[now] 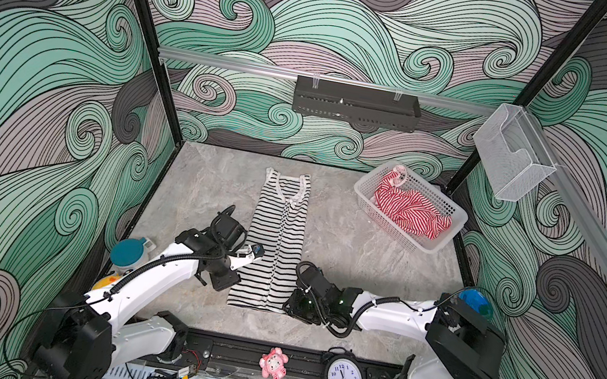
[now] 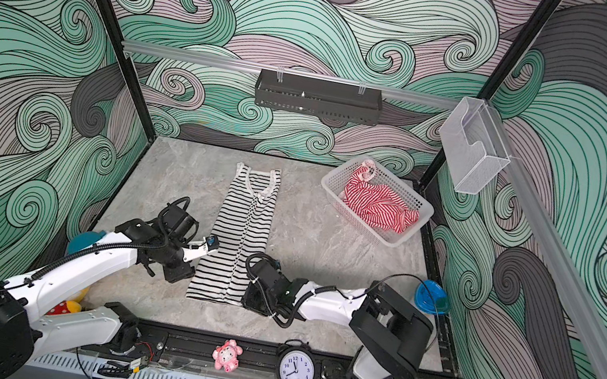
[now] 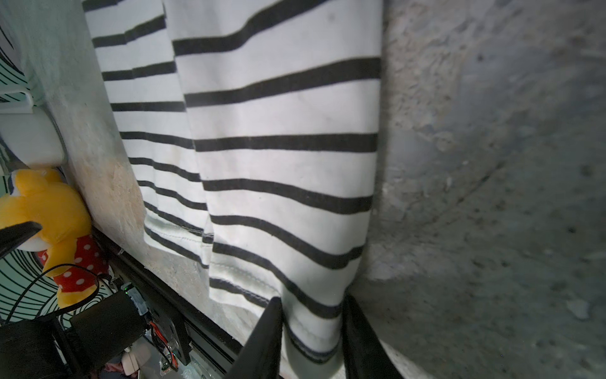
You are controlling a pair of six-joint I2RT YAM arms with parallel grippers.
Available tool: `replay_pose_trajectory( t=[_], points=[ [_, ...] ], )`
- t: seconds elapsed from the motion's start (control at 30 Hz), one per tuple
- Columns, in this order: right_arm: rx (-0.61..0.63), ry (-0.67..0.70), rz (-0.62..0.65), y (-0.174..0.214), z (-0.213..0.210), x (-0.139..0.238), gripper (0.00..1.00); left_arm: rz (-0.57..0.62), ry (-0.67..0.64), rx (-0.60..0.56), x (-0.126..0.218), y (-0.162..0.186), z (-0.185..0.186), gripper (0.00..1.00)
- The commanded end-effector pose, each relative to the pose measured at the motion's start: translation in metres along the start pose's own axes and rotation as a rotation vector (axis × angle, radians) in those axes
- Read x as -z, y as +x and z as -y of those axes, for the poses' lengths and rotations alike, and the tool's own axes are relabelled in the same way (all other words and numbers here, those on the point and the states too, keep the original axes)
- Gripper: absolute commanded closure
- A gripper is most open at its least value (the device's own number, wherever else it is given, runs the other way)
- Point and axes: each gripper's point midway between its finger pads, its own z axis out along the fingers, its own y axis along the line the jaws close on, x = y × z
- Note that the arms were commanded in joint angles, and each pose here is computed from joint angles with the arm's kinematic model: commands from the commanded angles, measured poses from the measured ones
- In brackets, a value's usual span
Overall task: Fold and stack the tank tops
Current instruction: 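Move both grippers to the strip's hem end nearest the robot and grasp it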
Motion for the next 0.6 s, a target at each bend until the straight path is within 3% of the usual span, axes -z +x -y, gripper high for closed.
replay_pose_trajectory(
  t=[0.0, 0.3, 0.57],
  points=[
    [-0.04, 0.097, -0.019, 0.009, 0.028, -0.004, 0.66, 0.015, 0.071, -0.013, 0.003, 0.003, 0.018, 0.39],
    [-0.065, 0.126, -0.001, 0.013, 0.042, 0.004, 0.61, -0.01, 0.137, -0.105, -0.008, 0.011, 0.037, 0.38],
    [-0.083, 0.13, 0.002, 0.013, 0.046, 0.0, 0.7, -0.016, 0.131, -0.121, -0.011, 0.007, 0.037, 0.38]
  ],
)
